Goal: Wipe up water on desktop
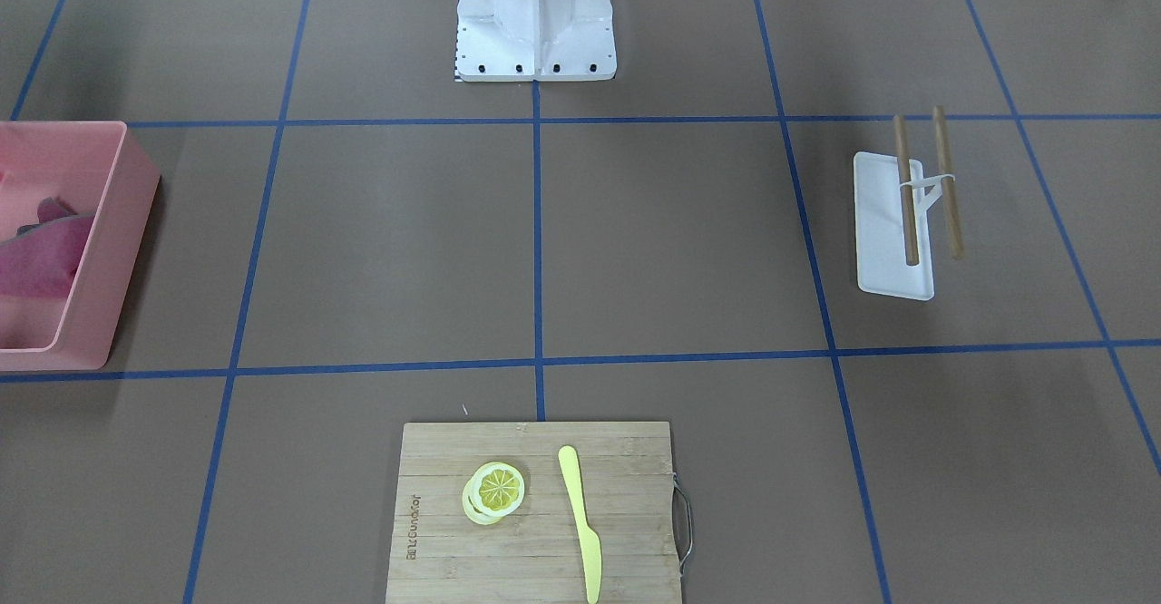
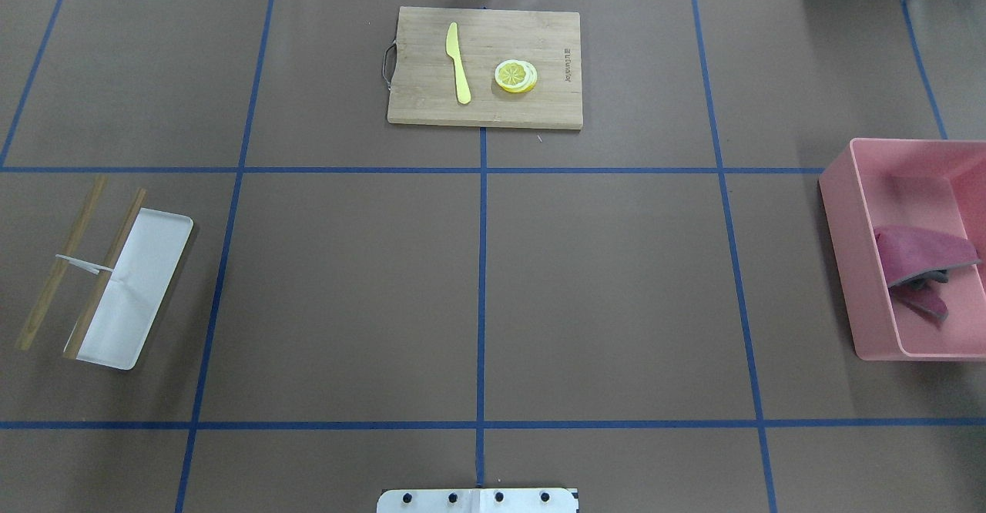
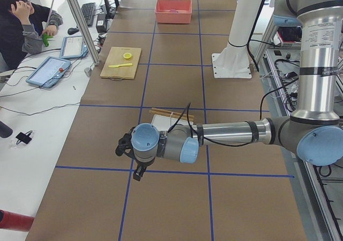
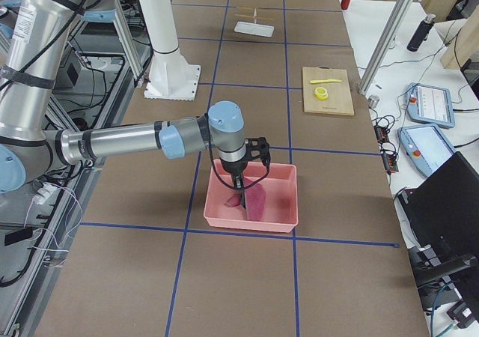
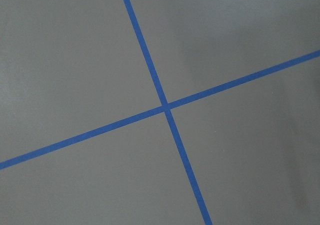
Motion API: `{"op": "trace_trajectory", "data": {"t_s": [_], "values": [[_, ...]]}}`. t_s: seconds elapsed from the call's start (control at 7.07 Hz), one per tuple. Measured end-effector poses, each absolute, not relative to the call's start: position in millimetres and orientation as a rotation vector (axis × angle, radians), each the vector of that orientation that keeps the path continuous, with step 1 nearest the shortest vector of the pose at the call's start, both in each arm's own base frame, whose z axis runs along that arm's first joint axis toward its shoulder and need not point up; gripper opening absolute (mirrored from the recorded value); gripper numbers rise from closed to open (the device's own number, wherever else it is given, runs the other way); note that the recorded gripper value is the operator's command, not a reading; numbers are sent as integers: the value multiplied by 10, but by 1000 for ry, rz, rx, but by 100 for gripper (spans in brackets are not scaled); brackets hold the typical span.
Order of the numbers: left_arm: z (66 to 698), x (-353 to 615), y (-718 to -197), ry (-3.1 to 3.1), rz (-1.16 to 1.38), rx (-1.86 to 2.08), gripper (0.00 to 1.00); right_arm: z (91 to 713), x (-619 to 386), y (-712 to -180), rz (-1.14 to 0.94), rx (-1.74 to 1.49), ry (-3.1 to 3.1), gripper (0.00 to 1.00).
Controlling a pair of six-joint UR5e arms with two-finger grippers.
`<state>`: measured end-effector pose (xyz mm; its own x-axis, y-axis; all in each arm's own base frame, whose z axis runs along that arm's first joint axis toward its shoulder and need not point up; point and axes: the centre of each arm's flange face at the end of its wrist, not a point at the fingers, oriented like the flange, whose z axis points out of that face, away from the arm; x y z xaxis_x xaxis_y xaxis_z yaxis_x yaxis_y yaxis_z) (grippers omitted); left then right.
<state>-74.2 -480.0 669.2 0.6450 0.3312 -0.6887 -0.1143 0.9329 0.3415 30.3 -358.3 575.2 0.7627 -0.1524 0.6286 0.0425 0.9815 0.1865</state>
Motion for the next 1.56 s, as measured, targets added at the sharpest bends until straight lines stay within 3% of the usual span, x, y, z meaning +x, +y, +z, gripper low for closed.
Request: {"op": "trace_trajectory", "data": {"t_s": [0.42, 1.56], "values": [[6945, -804, -4664, 737, 232, 225, 98, 6272, 748, -3308, -2, 113, -637, 100], [7063, -802, -4503, 747, 183, 101, 98, 6471, 922, -3118, 102, 33, -733, 100]]}}
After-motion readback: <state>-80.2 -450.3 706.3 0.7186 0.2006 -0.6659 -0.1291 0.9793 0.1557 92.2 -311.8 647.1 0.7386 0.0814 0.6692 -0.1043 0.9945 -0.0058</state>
